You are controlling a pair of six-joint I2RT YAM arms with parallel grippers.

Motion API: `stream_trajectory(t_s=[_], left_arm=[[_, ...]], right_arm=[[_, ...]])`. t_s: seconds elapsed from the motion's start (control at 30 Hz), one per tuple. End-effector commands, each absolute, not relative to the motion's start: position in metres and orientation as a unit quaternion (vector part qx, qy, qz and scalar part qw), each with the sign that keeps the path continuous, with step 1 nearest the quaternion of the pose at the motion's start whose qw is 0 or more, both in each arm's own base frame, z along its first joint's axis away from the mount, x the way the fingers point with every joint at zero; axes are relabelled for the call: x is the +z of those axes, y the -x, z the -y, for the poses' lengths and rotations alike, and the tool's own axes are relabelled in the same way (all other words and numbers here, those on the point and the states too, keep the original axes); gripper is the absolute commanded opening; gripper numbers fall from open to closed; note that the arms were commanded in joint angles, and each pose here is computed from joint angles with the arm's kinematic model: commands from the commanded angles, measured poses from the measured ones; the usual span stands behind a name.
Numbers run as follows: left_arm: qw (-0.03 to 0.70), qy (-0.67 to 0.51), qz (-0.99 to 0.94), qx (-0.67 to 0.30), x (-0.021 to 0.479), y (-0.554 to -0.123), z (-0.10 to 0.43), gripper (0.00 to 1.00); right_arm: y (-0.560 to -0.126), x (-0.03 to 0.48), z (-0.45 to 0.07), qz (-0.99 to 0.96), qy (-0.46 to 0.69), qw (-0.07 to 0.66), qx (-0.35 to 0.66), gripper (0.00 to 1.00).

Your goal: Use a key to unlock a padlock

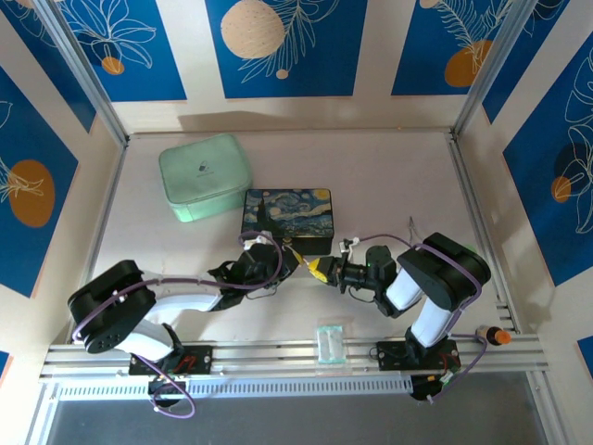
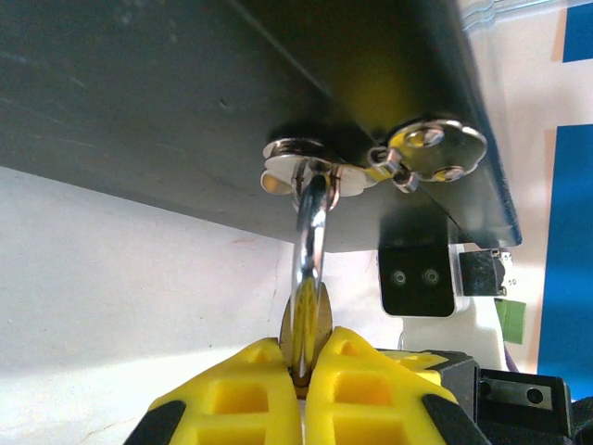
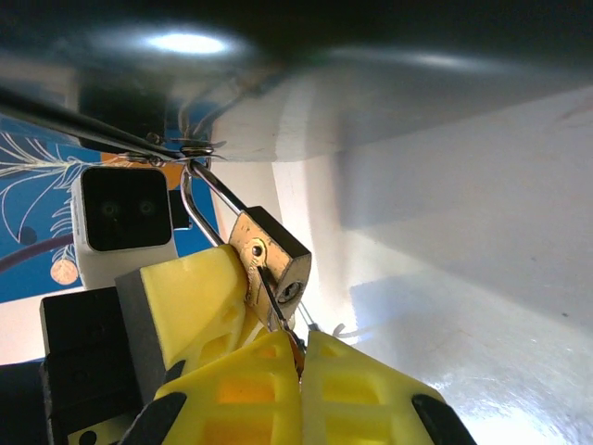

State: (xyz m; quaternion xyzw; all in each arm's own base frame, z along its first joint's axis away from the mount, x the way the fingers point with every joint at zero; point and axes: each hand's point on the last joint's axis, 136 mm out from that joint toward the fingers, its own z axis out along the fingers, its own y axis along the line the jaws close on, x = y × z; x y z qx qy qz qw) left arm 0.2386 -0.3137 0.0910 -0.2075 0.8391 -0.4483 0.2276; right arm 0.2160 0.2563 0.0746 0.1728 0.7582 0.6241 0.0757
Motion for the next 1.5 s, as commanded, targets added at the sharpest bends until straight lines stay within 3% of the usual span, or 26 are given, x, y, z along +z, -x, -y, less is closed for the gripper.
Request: stream_trajectory(t_s=[0.0, 1.47], left_arm=[[0.251, 0.212, -0.815, -0.477, 0.117, -0.249, 0.318, 0.0], [0.238, 0.214, -0.806, -0.497, 0.123, -0.248, 0.329, 0.0]], right_arm=[[-0.211, 0.071, -0.256, -0.762, -0.168, 0.074, 0.622, 0.0], [-0.215, 0.075, -0.271, -0.759, -0.147, 0.059, 0.632, 0.0]])
